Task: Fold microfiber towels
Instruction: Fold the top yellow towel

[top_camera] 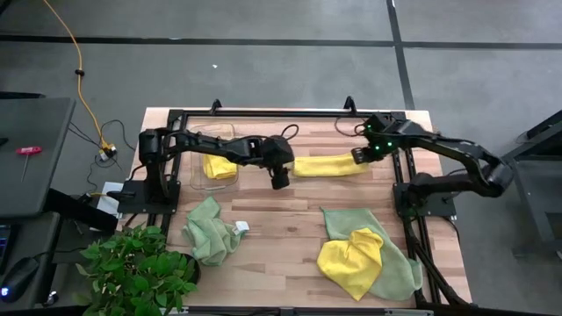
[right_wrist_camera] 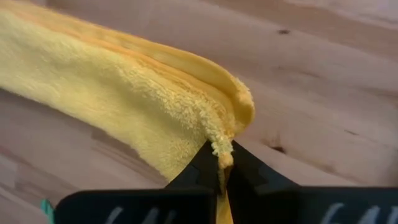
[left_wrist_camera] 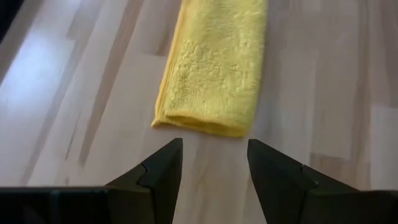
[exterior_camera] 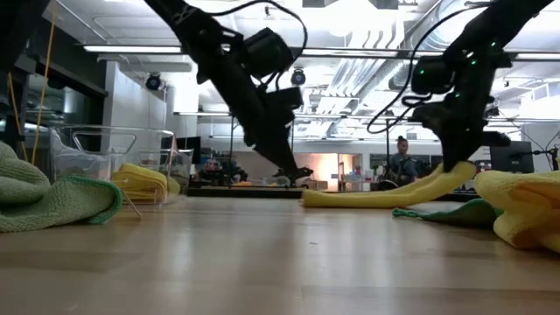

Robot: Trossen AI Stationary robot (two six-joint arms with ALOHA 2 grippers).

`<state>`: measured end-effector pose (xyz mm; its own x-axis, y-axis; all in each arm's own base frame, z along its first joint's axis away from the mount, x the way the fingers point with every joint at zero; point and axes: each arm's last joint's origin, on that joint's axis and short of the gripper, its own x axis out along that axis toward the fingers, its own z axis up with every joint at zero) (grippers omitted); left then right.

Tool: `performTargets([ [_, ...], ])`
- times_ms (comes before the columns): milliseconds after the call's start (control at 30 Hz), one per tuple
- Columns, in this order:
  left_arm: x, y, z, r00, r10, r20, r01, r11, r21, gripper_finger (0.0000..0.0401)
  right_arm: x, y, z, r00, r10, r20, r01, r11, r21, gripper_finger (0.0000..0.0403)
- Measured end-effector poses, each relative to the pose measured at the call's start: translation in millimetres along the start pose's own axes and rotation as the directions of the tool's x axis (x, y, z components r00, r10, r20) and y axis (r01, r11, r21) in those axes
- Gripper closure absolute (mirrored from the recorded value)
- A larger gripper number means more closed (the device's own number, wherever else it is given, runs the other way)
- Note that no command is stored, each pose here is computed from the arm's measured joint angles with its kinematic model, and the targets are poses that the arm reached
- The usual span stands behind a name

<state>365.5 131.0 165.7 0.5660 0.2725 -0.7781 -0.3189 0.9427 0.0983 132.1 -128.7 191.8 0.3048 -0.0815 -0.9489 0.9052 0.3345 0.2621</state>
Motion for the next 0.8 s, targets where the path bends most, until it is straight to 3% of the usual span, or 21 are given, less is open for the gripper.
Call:
performTargets([
  [200, -1, -3, -2, 1.000, -0.004, -0.026, 0.004, 1.000, 0.019, 0.0231, -13, 1, -4, 0.997, 0.045, 0.057, -0.049, 0.997, 0.065, 0.0402],
  [533, 11, -1, -17, 0.998, 0.029, -0.050, -0.027, 0.999, 0.041, 0.0240, -13, 29, -4, 0.972, 0.200, 0.125, -0.208, 0.977, 0.054, 0.0402],
  [667, 21, -2, -17, 0.999, 0.022, -0.024, -0.021, 0.999, 0.038, 0.0286, -12, 36, -5, 0.965, 0.232, 0.122, -0.239, 0.970, 0.049, 0.0403],
  [800, 30, -4, -22, 0.999, 0.013, -0.042, -0.011, 0.999, 0.031, 0.0370, -11, 41, -9, 0.964, 0.242, 0.106, -0.248, 0.968, 0.043, 0.0403],
])
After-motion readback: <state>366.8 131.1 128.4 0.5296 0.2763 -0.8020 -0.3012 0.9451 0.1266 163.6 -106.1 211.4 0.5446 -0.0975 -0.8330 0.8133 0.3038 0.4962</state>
